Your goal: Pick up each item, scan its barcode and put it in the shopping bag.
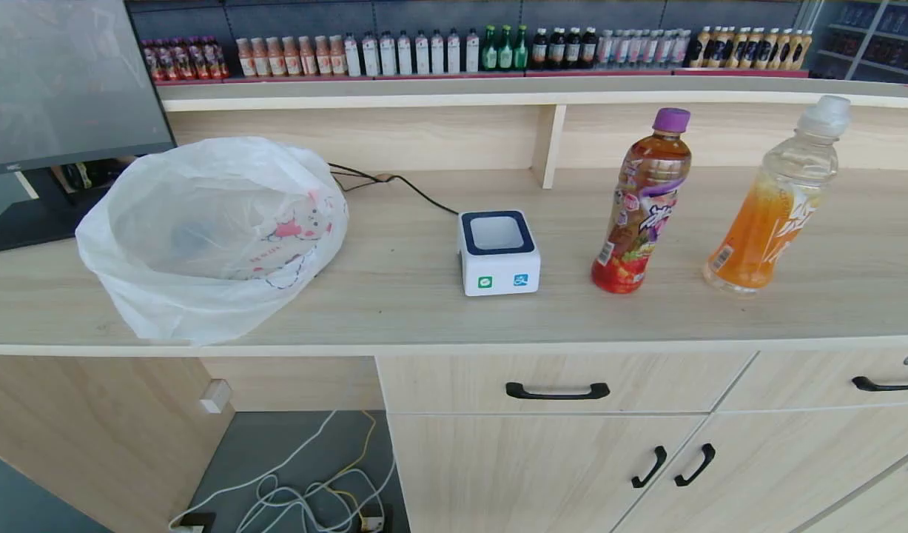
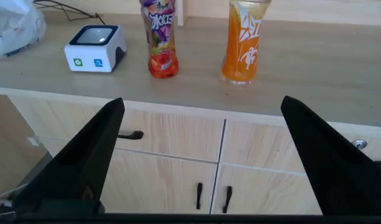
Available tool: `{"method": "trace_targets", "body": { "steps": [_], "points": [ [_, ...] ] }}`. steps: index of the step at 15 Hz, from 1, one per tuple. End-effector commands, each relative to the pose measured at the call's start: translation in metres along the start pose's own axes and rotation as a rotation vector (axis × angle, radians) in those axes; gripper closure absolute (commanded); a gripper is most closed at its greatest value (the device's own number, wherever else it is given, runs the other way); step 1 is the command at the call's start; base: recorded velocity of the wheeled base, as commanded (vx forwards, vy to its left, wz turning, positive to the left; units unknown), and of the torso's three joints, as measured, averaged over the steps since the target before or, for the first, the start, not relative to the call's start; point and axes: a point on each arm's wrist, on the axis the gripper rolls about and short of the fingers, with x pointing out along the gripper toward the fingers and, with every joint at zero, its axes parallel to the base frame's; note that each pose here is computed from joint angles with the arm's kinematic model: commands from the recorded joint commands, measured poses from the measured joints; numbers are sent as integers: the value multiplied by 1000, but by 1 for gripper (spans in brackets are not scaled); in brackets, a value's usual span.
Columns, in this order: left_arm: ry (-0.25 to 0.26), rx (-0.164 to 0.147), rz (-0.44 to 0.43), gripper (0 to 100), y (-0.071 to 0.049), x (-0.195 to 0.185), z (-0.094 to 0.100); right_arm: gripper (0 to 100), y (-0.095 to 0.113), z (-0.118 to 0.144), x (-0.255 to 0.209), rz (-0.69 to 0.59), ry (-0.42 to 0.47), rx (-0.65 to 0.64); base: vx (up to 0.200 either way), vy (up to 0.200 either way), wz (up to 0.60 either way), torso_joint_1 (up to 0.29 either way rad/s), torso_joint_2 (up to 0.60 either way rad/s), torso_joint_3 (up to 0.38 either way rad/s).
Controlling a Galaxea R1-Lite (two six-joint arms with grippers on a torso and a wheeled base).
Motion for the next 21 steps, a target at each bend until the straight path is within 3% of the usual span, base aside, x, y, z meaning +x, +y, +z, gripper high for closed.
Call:
{"method": "trace_targets", "body": {
  "steps": [1, 6, 8, 11, 13, 21],
  "points": [
    [0, -1, 1, 0, 0, 0, 0, 0, 2, 4, 56, 55, 54, -24, 0, 0, 0, 0, 0, 0],
    [0, -1, 1, 0, 0, 0, 0, 0, 18, 6, 109, 171, 20, -34, 0, 0, 0, 0, 0, 0],
    [0, -1, 1, 0, 0, 0, 0, 0, 31, 5, 136, 221, -59, -64, 0, 0, 0, 0, 0, 0],
    [0, -1, 1, 0, 0, 0, 0, 0, 43, -8, 189, 170, -178, -43, 0, 0, 0, 0, 0, 0],
    [0, -1, 1, 0, 0, 0, 0, 0, 51, -22, 199, 187, -173, -41, 0, 0, 0, 0, 0, 0],
    [0, -1, 1, 0, 0, 0, 0, 0, 69, -32, 199, 245, -148, -1, 0, 0, 0, 0, 0, 0]
  ]
}}
